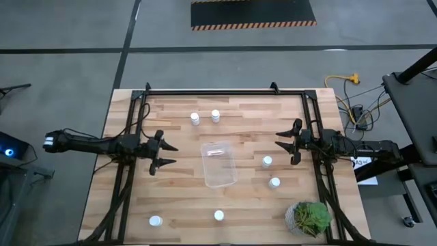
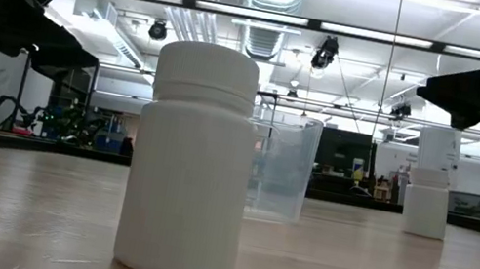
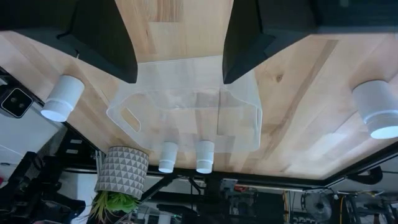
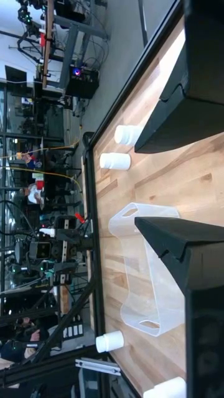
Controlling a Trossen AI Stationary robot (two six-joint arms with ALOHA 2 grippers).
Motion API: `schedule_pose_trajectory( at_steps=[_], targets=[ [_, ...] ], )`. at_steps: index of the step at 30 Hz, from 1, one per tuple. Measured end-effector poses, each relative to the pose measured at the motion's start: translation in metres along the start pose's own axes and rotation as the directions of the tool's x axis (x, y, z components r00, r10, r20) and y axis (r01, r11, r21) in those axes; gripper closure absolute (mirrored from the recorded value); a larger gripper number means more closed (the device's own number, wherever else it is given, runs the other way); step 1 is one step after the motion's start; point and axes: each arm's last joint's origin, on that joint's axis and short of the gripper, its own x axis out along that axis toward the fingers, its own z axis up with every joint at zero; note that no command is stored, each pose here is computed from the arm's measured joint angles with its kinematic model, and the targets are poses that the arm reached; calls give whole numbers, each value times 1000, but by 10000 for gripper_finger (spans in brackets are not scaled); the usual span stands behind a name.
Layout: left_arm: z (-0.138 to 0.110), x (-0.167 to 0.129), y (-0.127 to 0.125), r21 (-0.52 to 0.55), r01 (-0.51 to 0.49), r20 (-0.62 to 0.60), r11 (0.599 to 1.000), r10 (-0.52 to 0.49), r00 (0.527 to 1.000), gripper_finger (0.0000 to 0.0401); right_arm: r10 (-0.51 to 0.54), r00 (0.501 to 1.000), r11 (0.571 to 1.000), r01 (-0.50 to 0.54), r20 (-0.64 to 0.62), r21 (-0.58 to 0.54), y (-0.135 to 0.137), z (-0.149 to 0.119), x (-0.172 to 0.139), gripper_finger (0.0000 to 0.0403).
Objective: Pick and place pill bottles into a basket
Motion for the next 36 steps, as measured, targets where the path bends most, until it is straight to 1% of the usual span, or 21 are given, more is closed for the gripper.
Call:
schedule_pose_trajectory(
  at_steps=[23,25,27,28,29,30,32,34,35,36],
  targets=[
    [0,0,0,0,0,0,1000,0,1000,182,0,1000,1000,0,0,5,0,0,0,236],
    [0,0,0,0,0,0,1000,0,1000,182,1,1000,998,-1,5,62,0,0,0,236],
    [0,0,0,0,0,0,1000,0,1000,182,3,999,981,-9,34,194,0,3,0,236],
    [0,0,0,0,0,0,1000,0,1000,182,5,998,958,-23,63,286,0,6,0,236],
    [0,0,0,0,0,-1,1000,0,1000,182,10,995,920,-46,94,388,1,9,0,236],
    [0,0,0,0,0,0,1000,0,1000,182,14,991,871,-75,129,486,1,13,-1,236],
    [0,0,0,0,0,0,1000,0,1000,182,18,982,741,-138,186,658,1,18,-2,236],
    [0,0,0,0,0,0,1000,0,1000,182,8,972,599,-193,236,777,1,23,-3,236],
    [0,0,0,0,0,0,1000,0,1000,182,-2,967,544,-213,254,812,1,25,-3,236],
    [0,0,0,0,0,0,1000,0,1000,182,-28,964,514,-212,263,831,0,26,-3,236]
  ],
)
